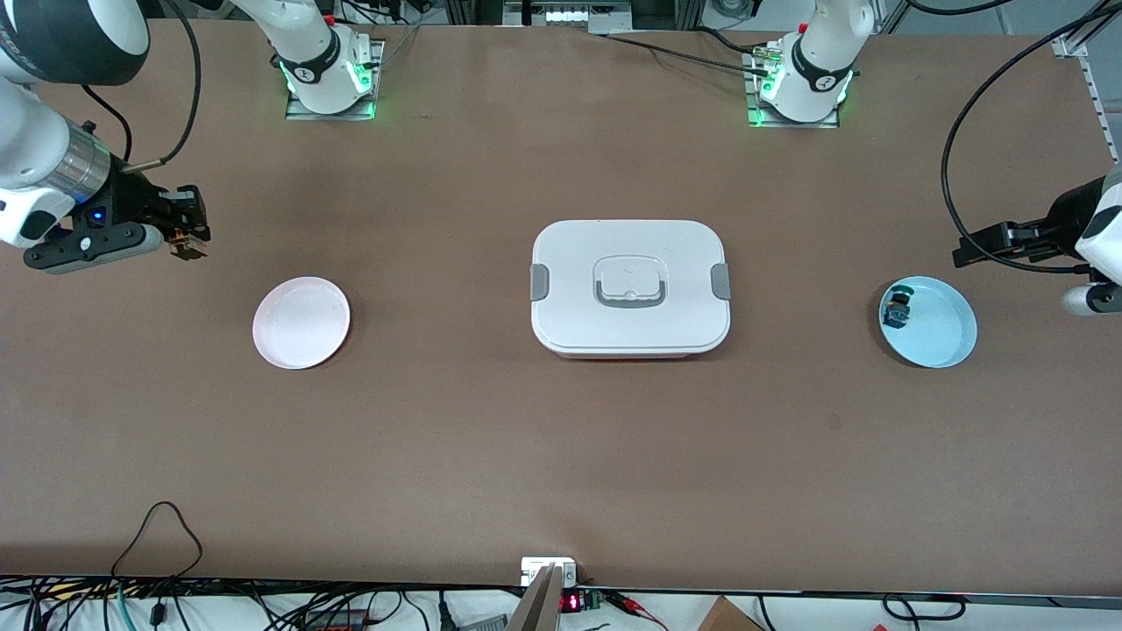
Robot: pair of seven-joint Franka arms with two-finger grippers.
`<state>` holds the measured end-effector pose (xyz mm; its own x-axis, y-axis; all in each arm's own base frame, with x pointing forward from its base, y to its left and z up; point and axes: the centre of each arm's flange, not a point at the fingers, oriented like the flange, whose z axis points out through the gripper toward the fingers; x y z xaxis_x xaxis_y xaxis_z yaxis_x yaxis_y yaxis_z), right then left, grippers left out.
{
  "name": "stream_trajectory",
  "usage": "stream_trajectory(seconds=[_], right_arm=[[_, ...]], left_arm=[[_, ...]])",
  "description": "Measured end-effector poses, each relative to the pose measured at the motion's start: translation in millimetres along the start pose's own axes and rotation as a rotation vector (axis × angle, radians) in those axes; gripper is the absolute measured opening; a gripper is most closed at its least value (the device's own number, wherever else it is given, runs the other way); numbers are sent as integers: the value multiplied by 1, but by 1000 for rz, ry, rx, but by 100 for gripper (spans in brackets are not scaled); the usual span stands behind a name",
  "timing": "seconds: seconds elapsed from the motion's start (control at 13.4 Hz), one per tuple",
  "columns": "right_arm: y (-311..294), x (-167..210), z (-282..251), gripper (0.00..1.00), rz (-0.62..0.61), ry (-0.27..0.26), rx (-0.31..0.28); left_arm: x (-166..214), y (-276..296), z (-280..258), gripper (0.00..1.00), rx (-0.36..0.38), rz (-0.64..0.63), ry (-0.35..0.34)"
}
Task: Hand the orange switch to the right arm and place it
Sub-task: 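Lower the switch onto the white plate with the right gripper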
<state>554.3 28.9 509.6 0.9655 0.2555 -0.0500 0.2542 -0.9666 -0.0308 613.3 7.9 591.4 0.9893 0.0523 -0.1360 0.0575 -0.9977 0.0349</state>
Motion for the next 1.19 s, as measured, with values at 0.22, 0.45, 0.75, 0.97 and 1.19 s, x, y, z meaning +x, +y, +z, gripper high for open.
stream_trajectory(seconds=[0.22, 0.45, 0.75, 0.97, 1.19], right_arm=[[0, 2, 77, 34, 5, 52, -4], [-2, -8, 171, 34, 14, 66, -1], [-4, -4, 246, 34, 11, 100, -9], [-7, 0, 279, 34, 5, 117, -12], [-10, 2, 304, 34, 0, 134, -15]], left_arm=[[1, 0, -2, 100, 0, 45, 15], [-1, 1, -4, 100, 1, 52, 17], [-8, 8, -8, 100, 6, 60, 24], [-10, 6, -3, 100, 20, 46, 34], [-13, 4, -1, 100, 30, 34, 41]])
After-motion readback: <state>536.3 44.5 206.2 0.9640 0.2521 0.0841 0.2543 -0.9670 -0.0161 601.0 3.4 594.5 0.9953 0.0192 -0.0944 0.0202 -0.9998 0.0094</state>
